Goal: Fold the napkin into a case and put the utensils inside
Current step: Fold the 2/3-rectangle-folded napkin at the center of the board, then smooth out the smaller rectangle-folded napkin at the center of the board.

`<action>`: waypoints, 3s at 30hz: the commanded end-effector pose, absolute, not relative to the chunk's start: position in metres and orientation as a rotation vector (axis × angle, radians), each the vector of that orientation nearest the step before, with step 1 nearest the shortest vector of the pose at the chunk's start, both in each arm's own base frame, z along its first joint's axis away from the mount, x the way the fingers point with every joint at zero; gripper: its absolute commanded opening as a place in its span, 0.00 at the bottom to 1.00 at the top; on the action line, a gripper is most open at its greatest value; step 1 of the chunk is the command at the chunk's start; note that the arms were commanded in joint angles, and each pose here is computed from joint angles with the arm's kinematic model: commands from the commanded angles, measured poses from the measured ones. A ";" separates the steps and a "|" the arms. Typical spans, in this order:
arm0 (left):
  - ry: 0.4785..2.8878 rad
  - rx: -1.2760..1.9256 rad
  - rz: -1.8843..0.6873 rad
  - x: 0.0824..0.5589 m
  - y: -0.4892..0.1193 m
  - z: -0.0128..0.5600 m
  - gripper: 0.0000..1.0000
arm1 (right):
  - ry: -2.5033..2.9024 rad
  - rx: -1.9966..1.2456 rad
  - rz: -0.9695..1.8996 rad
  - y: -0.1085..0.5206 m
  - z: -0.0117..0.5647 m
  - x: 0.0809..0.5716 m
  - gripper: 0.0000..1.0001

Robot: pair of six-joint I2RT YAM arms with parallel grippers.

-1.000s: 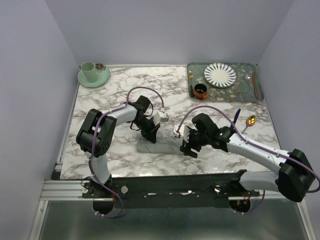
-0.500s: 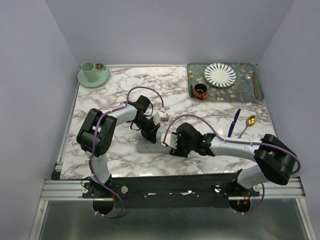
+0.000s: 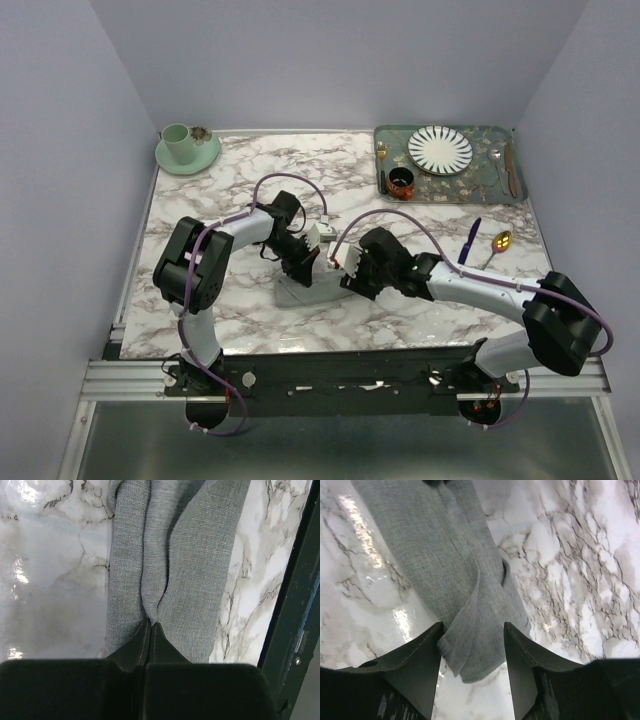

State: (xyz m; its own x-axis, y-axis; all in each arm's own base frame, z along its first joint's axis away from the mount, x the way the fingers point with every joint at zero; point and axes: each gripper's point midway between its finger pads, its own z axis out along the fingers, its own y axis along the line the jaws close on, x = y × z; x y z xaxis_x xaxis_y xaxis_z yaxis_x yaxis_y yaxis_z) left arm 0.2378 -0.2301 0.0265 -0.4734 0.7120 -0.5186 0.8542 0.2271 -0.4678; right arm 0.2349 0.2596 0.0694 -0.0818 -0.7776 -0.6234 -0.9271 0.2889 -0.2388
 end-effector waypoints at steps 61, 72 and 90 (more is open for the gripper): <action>2.253 0.420 -1.537 0.277 -0.227 0.125 0.50 | 2.909 -0.880 1.026 0.271 -0.005 0.242 0.09; 2.606 0.017 -1.518 0.270 -0.219 0.020 0.31 | 2.894 -0.875 1.021 0.273 -0.004 0.251 0.09; 2.715 -0.125 -1.445 0.283 -0.201 -0.020 0.21 | 2.574 -0.946 1.380 0.314 0.124 0.238 0.70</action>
State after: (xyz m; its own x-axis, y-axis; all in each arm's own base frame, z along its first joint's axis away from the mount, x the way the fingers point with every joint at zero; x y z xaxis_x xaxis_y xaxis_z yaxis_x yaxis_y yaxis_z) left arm 0.2704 -0.2192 0.0222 -0.9992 -0.0399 0.0014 -0.0176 0.4095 -0.9122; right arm 0.2594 0.2888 0.1023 -0.7873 -0.4906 -0.3733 -0.6072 0.5118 0.6078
